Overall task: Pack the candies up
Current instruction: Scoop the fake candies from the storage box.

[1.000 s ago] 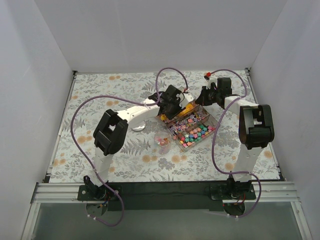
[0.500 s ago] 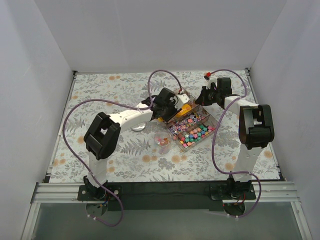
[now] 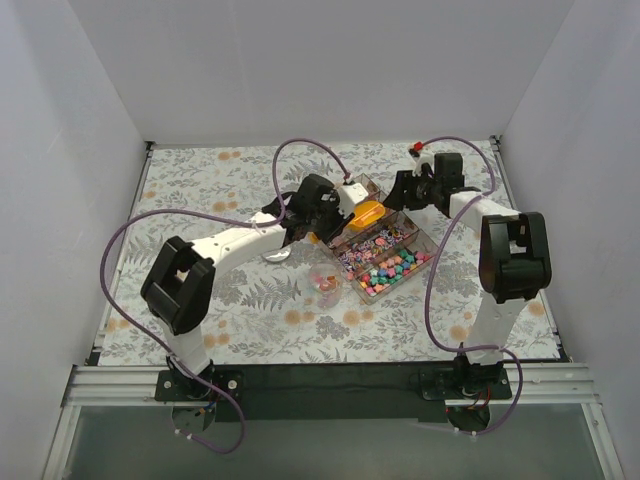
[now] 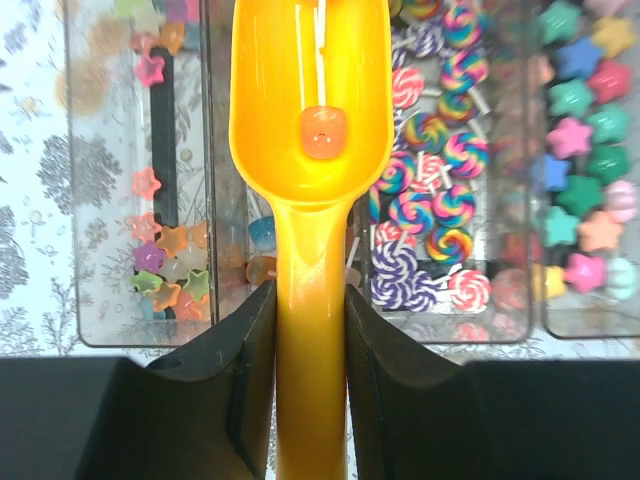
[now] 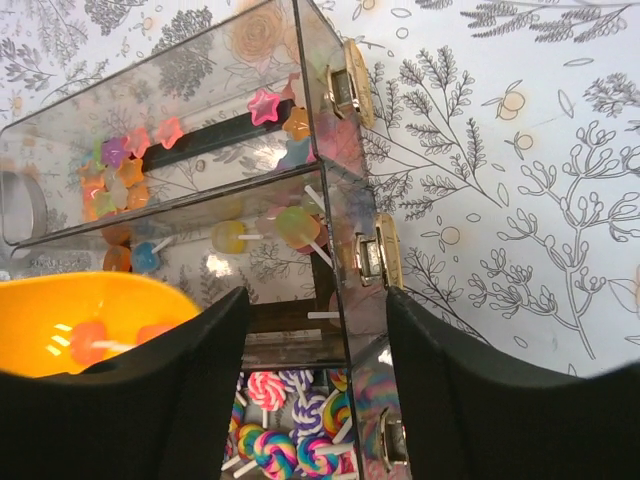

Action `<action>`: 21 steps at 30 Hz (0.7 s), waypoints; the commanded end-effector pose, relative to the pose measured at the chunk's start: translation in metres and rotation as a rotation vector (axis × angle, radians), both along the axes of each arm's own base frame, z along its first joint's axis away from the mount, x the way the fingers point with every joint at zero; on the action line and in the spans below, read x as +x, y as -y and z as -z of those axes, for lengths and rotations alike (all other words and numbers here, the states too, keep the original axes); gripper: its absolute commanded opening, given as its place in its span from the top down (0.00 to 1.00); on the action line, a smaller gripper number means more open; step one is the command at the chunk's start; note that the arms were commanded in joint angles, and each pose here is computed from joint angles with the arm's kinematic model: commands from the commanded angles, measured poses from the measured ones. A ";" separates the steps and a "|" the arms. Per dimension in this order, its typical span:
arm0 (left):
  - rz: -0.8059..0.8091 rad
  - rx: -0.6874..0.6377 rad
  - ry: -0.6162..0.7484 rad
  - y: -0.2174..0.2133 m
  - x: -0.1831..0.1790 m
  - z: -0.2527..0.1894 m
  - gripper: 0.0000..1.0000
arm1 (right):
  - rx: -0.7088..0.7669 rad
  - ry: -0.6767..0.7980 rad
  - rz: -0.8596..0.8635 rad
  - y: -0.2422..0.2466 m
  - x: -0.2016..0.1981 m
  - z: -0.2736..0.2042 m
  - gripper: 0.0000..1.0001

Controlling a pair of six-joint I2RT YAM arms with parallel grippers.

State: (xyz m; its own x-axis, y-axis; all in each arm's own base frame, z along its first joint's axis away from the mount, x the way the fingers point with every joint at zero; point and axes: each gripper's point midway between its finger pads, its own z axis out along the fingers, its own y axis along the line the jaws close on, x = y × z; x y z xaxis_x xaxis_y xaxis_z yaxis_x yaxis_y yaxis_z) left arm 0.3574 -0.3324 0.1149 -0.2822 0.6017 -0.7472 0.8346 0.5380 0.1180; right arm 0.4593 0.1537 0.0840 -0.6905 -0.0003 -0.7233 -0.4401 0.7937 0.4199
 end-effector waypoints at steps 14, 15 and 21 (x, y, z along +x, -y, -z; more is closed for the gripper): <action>0.095 -0.095 0.123 -0.056 -0.060 -0.088 1.00 | -0.062 0.100 0.092 0.022 -0.047 -0.087 0.27; 0.097 -0.101 0.136 -0.062 -0.066 -0.095 1.00 | -0.053 0.123 0.102 0.024 -0.054 -0.100 0.27; 0.106 0.013 0.100 -0.103 -0.100 -0.081 1.00 | -0.031 0.112 0.145 0.030 -0.098 -0.106 0.27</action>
State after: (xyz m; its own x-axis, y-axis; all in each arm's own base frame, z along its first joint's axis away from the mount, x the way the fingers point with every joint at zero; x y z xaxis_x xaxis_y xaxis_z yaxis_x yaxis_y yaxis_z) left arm 0.2740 -0.2514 0.2024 -0.1405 0.5739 -0.8068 0.8619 0.4719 0.1856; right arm 0.3806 0.1268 0.1863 -0.5926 0.0406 -0.8044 -0.3913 0.8585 0.3316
